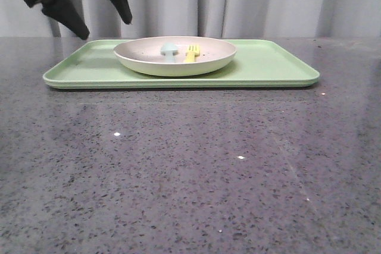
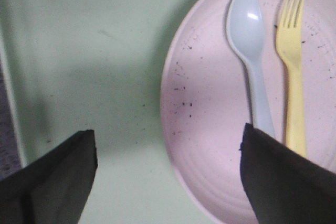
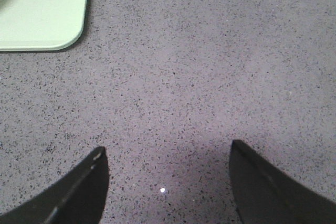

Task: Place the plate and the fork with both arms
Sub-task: 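Raise the left gripper away from the plate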

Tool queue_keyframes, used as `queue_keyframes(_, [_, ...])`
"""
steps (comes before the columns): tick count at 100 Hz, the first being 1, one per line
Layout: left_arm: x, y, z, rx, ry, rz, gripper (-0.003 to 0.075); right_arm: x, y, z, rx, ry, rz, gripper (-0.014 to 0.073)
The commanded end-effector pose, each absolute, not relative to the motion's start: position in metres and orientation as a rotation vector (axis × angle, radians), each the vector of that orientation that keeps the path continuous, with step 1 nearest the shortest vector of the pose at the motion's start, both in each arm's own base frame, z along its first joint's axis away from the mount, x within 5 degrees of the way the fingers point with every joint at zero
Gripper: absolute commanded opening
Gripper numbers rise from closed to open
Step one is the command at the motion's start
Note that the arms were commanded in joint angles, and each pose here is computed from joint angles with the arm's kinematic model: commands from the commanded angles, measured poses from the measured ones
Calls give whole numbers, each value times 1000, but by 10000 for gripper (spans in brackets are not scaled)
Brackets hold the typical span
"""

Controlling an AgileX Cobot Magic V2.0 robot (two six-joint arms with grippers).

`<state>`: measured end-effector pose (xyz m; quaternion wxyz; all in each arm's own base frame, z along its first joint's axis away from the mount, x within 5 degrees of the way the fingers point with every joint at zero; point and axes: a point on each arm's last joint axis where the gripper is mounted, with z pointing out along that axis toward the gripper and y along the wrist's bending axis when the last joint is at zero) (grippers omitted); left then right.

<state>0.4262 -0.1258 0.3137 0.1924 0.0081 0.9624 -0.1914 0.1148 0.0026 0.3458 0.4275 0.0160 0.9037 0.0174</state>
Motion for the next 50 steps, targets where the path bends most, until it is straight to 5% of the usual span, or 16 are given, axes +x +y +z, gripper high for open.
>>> queue_keyframes(1, [405, -121, 364, 60, 2584, -503, 543, 119, 1, 361, 34, 2161, 26, 495])
queue_keyframes(24, [374, -98, 384, 84, 2550, -302, 543, 119, 1, 361, 34, 2161, 26, 495])
queue_keyframes(50, [316, -64, 389, -14, 2446, -289, 543, 119, 1, 361, 34, 2161, 26, 495])
